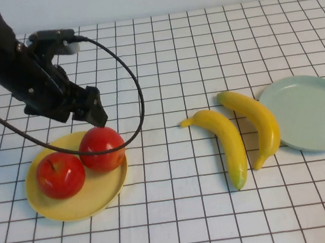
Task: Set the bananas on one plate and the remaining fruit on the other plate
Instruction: Put another type of fruit in the right plate
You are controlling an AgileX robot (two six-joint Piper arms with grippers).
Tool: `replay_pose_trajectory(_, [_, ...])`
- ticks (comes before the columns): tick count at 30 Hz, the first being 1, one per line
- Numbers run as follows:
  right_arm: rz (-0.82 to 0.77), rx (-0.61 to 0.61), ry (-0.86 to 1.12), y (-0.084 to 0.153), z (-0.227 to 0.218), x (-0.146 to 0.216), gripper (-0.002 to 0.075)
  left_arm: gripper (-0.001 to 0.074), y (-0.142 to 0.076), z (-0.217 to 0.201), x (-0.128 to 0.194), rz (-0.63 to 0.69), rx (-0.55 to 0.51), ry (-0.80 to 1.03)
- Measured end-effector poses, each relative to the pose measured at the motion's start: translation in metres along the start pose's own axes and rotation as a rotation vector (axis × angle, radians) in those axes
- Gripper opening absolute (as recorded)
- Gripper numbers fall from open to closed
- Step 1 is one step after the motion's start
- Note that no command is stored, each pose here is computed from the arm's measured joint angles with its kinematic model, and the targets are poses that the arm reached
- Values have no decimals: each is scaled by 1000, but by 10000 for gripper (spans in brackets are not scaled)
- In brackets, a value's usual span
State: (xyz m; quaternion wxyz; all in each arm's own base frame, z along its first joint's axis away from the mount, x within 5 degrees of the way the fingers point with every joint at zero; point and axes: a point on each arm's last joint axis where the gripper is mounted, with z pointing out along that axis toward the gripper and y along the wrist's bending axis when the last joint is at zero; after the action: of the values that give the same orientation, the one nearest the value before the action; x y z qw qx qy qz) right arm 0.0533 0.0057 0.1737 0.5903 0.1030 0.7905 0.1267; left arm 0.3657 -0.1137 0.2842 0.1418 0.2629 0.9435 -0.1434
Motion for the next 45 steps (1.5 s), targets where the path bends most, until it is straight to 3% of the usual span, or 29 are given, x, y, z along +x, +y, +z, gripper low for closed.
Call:
replay_pose_trajectory(6, [0,0,0,0,0,0,-16,666,-19,-55,19,-15,-129,-248])
replay_pose_trajectory(10, [0,0,0,0,0,0,-16,584,-39,-82,54,-16,-139,-414])
replay_pose_trajectory(13, [0,0,0,0,0,0,-16,449,-54,-95,87,-12,-123,-527])
replay_pose_trajectory(18, [0,0,0,0,0,0,-16,109,-71,-105,148,-39,-153,-705])
replay_pose_trajectory(21, [0,0,0,0,0,0,-16,32,-79,-108,183,-52,-172,-781])
replay_pose_trajectory(29, [0,0,0,0,0,0,-16,1,-87,-105,242,32,-281,-880])
replay_pose_trajectory(34, [0,0,0,0,0,0,-16,1,-86,-88,270,32,-323,-902])
replay_pose_trajectory(45, [0,0,0,0,0,0,-16,0,-71,-31,324,34,-477,-1162])
